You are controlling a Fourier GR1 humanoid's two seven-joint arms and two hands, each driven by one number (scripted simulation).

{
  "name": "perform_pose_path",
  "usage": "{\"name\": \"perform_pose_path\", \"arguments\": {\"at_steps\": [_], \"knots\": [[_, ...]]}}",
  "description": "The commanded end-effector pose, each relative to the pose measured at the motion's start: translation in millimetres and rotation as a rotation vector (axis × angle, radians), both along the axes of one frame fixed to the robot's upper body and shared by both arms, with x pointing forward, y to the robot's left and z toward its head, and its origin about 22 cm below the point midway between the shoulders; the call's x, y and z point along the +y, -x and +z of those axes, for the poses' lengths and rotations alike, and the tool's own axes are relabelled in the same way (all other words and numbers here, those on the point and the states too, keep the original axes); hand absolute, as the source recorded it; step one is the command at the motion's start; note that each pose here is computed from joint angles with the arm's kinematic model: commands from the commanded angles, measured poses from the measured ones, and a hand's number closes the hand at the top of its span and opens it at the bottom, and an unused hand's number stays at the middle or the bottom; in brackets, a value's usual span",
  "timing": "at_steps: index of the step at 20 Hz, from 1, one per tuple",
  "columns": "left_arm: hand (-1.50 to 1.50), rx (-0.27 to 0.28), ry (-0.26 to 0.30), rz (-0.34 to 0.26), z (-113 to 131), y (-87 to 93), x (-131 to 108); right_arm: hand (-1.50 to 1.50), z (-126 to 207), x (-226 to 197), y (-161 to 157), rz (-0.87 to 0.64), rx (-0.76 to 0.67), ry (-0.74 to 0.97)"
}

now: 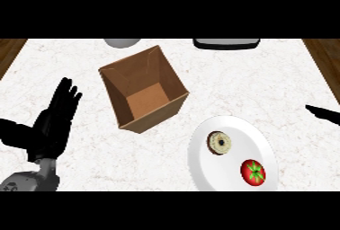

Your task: Pick the tomato from the plate and place it in the cardboard box

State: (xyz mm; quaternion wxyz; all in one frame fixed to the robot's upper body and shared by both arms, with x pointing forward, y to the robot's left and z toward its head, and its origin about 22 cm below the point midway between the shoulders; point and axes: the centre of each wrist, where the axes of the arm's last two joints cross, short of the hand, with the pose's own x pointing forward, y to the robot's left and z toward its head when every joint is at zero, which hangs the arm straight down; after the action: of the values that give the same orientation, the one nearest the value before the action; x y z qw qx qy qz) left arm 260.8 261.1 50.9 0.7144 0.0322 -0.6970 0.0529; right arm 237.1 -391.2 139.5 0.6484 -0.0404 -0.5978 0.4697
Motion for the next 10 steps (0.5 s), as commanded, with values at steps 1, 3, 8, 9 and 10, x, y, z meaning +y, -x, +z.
{"name": "perform_pose_path", "arguments": {"at_steps": [1, 3, 8, 9, 10], "knots": [[0.0, 0.003, -0.007, -0.002, -12, 2.8, -8, -1.5, -5, 13, 12, 0.001, 0.023, -0.003], [0.0, -0.002, -0.013, 0.004, 5, -1.6, -6, -1.5, -4, 28, -9, -0.013, 0.016, 0.044], [0.0, -0.004, -0.015, 0.002, 10, -14.4, -4, -1.5, -13, 25, 7, -0.031, 0.067, 0.09], [0.0, 0.005, -0.018, -0.008, 2, 8.1, 3, -1.5, -7, 43, 11, -0.039, 0.094, 0.067], [0.0, 0.013, 0.003, -0.007, 11, -3.8, 5, -1.5, -18, 58, 16, -0.037, 0.09, 0.061]]}}
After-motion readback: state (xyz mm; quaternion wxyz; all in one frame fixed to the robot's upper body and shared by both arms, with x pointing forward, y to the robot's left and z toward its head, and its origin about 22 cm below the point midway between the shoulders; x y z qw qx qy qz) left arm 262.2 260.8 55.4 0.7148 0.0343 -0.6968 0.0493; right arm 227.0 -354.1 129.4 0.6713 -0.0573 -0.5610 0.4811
